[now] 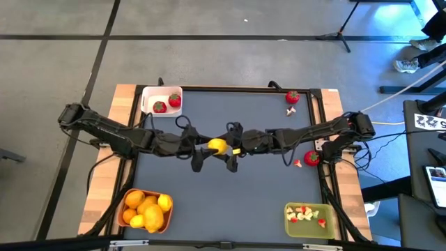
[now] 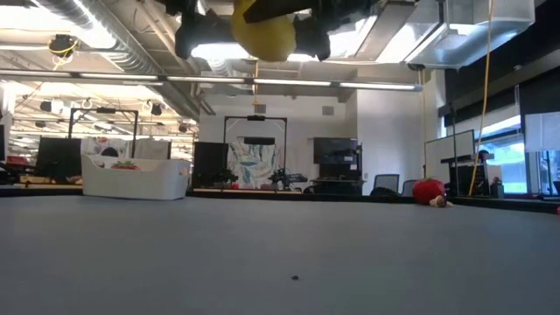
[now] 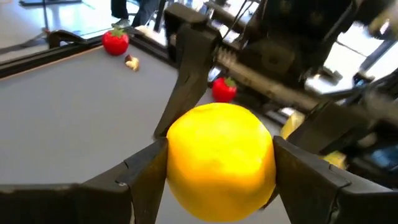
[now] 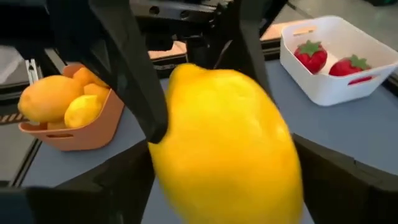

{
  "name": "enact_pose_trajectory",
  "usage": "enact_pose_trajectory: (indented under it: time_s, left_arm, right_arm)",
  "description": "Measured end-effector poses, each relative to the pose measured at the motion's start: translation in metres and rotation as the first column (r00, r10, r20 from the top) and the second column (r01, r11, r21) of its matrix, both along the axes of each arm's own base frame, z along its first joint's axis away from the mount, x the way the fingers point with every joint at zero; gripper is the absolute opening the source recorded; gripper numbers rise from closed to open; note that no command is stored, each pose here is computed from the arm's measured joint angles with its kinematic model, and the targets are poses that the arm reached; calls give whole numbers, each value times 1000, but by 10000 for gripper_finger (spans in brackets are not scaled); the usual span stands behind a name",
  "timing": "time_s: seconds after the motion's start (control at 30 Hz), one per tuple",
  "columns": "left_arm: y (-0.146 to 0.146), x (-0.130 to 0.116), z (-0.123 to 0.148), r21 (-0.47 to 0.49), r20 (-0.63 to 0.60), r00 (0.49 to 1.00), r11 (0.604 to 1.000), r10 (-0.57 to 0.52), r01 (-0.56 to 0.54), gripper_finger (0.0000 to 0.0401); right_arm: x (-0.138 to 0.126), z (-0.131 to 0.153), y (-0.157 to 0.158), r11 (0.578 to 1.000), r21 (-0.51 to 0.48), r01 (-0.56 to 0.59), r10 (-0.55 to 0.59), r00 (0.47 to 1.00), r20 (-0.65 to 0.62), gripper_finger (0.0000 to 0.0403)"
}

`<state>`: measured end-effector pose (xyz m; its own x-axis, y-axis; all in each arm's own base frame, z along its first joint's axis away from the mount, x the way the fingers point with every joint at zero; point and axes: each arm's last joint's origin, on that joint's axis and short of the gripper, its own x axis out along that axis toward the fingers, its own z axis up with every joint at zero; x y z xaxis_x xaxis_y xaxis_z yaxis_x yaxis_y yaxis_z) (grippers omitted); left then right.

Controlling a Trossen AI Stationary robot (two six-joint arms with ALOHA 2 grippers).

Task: Sort produce into baskets
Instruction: Put the yellow lemon into the orange bin

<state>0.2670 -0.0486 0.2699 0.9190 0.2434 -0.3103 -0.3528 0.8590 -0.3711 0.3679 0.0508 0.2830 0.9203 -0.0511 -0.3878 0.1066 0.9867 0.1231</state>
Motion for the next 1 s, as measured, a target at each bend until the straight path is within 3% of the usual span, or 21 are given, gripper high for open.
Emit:
enact_pose_trajectory:
  time_s: [0.23,0.43,0.63,0.8,1.0]
  left_arm:
    - [4,-6,-4,33,-71,997,999,18,-16,254]
    - [4,-22,0,25,-133,991,1000,-1,4,254]
    - [-8,-49,10,-39,-191,962,981,-195,191,254]
    - [-22,-73,13,-213,-231,894,916,-384,339,254]
    - [-36,-101,15,-486,-259,795,785,-548,383,255]
  right_arm:
    - [-4,10,1,1000,8,-18,18,999,36,395]
    - [-16,11,0,997,30,-69,71,996,-59,374]
    - [-20,0,5,984,95,-153,167,972,-166,365]
    - [-20,-11,10,984,92,-155,174,955,-241,365]
    - [-18,-16,9,988,79,-135,151,954,-260,365]
